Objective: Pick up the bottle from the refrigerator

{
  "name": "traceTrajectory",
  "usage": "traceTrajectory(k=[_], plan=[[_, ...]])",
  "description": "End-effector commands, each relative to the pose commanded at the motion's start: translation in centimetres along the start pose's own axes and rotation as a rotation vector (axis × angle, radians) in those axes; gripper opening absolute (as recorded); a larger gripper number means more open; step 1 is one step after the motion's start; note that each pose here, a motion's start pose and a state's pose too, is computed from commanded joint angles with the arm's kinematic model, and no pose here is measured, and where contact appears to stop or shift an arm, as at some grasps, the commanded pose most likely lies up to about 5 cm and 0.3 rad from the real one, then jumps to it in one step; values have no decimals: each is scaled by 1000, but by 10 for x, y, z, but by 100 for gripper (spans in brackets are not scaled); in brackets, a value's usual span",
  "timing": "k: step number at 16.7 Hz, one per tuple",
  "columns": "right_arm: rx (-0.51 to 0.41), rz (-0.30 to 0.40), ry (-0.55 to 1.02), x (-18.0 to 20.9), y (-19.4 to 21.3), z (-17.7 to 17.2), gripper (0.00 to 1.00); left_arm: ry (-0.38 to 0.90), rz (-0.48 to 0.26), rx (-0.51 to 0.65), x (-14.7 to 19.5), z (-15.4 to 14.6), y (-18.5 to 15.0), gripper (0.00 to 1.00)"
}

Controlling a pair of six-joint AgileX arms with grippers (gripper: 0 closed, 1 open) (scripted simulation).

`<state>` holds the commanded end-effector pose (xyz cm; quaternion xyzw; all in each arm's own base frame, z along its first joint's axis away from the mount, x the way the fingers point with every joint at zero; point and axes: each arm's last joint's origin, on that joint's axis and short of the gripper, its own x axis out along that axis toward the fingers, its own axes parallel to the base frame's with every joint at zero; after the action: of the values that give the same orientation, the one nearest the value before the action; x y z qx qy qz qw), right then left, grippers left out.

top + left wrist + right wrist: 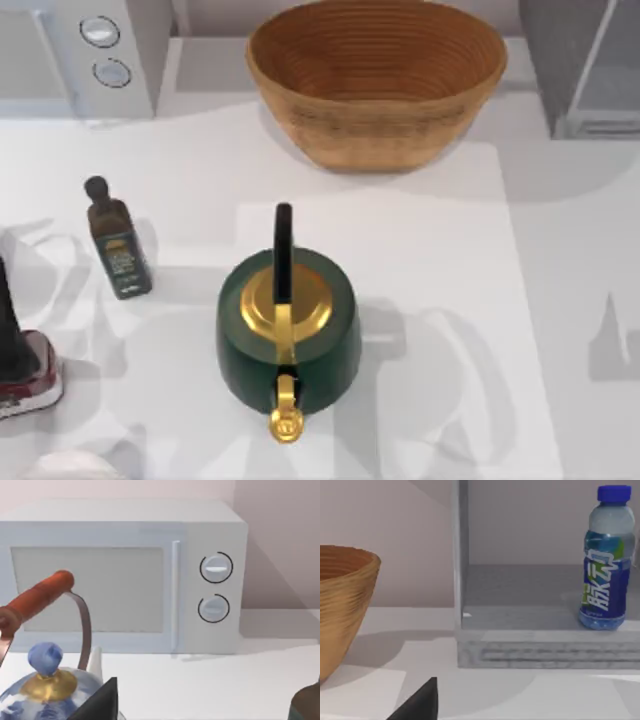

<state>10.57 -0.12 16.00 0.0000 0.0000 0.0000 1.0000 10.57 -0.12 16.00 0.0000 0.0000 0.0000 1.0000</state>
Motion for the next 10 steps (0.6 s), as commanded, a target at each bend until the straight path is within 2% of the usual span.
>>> traceTrajectory(k=[4, 10], plan=[[-12, 12, -26, 0, 0, 5, 100, 0, 0, 0, 0, 0, 0, 100], [-106, 115, -153, 15, -3, 30, 100, 0, 0, 0, 0, 0, 0, 100]])
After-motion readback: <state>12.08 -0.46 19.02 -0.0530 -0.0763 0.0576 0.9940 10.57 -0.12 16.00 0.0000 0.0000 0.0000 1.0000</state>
